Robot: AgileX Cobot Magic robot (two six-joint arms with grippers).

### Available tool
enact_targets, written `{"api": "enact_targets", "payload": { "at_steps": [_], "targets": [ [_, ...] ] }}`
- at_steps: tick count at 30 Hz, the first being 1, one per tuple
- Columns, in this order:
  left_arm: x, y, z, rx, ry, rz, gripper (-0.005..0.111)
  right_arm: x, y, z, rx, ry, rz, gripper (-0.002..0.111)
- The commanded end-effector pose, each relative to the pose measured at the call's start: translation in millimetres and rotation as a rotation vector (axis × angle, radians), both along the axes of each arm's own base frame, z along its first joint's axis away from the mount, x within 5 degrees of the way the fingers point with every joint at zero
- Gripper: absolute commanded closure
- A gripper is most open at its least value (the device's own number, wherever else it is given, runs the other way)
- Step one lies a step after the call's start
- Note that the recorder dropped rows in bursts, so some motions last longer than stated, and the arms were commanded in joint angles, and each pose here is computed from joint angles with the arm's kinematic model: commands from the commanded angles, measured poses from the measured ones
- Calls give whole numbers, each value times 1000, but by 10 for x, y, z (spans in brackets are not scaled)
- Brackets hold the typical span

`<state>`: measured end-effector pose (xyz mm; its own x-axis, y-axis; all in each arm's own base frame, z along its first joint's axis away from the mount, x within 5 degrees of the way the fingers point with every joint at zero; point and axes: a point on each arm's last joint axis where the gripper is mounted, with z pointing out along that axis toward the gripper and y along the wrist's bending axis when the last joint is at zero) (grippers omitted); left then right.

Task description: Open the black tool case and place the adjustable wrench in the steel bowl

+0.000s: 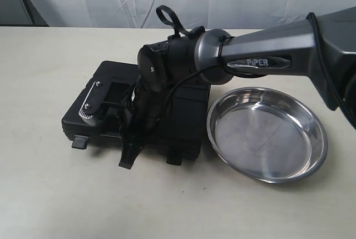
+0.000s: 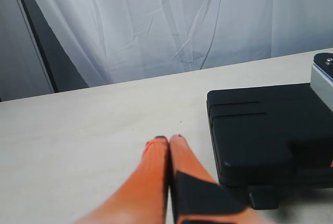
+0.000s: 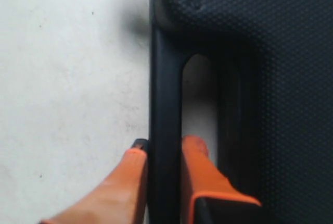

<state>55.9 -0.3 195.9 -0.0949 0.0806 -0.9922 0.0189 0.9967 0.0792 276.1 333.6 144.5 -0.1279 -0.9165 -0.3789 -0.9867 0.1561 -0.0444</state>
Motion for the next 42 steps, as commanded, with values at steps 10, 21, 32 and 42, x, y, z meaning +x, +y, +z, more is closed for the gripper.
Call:
{"api": "enact_targets", "payload": {
  "at_steps": [10,21,32,42],
  "targets": [
    [2,-1,10,-3,-4,-1,106,22,19,-84,4,1,18,109],
    [2,-1,10,-3,-4,-1,106,25,20,-93,3,-2,20,69],
    [2,-1,10,-3,-4,-1,106,57,46,-78,35,-33,4,71],
    [2,-1,10,-3,-4,-1,106,60,48,-77,37,-39,8,100]
  ]
}}
